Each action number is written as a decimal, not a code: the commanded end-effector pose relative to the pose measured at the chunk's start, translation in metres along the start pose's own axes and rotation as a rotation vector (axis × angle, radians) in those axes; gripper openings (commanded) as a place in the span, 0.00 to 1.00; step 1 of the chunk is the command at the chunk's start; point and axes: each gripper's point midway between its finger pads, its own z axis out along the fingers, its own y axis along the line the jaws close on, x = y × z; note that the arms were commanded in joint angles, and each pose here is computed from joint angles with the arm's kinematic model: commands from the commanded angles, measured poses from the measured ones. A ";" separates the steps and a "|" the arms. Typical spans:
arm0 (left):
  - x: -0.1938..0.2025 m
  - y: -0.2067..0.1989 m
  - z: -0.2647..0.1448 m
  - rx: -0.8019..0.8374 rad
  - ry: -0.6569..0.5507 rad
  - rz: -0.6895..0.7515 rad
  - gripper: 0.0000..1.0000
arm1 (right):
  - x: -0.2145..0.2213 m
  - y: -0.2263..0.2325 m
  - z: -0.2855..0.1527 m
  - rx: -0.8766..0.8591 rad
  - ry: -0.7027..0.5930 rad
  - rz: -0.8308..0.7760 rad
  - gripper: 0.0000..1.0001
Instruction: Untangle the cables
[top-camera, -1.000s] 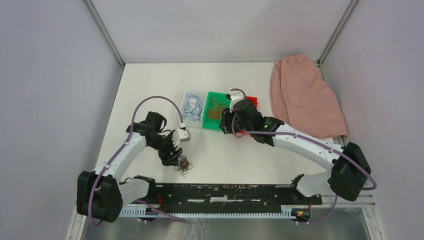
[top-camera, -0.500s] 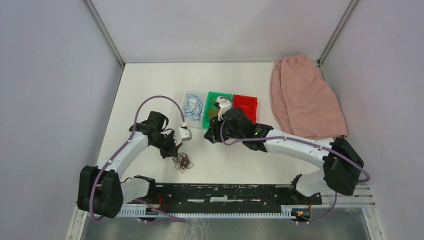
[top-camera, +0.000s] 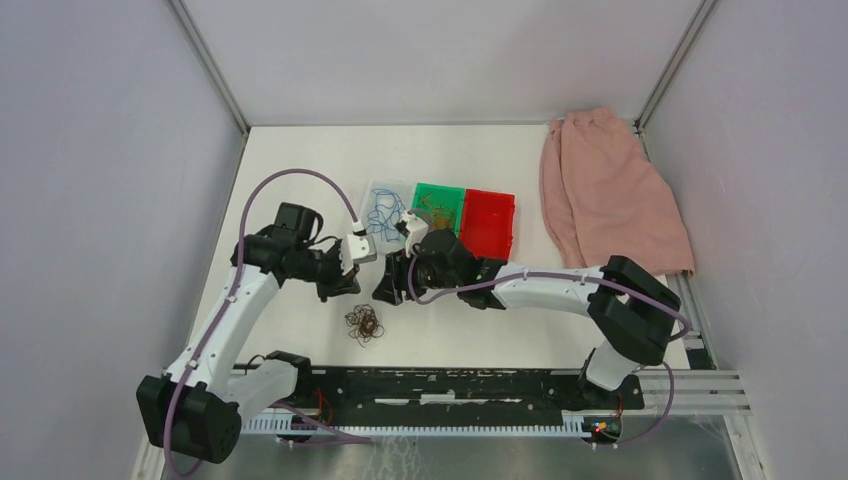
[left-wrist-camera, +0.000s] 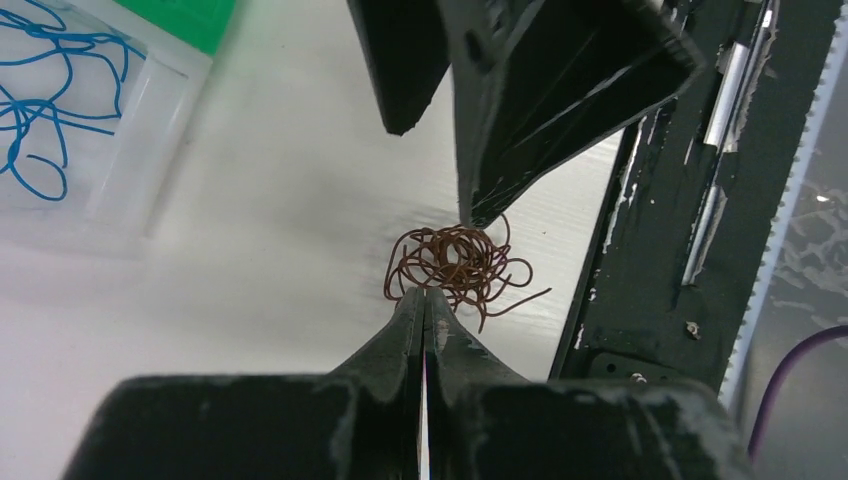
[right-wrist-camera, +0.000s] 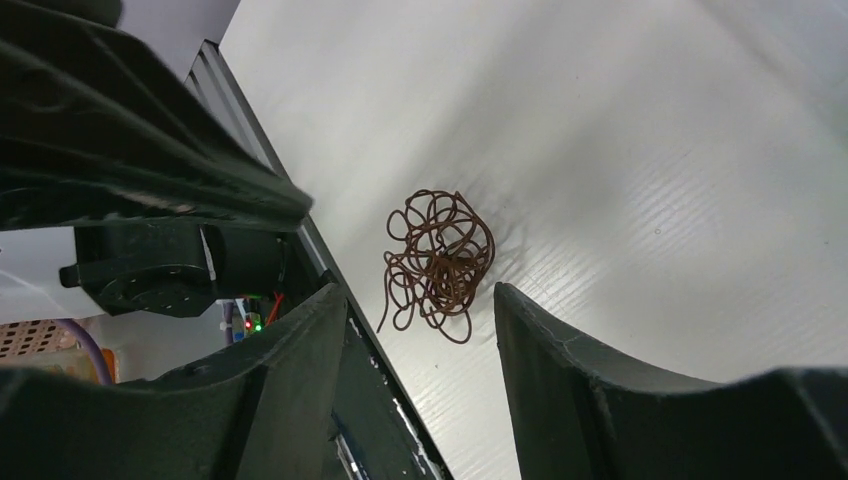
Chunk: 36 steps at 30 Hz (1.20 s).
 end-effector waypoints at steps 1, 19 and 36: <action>-0.012 -0.019 -0.013 0.040 -0.034 -0.015 0.04 | -0.011 0.023 0.014 -0.093 -0.019 -0.016 0.63; 0.082 0.004 0.030 -0.010 0.220 0.058 0.56 | -0.002 -0.003 -0.014 0.052 -0.061 0.030 0.57; 0.035 0.007 0.018 0.020 0.113 0.014 0.11 | -0.021 0.002 -0.042 0.072 -0.139 0.010 0.52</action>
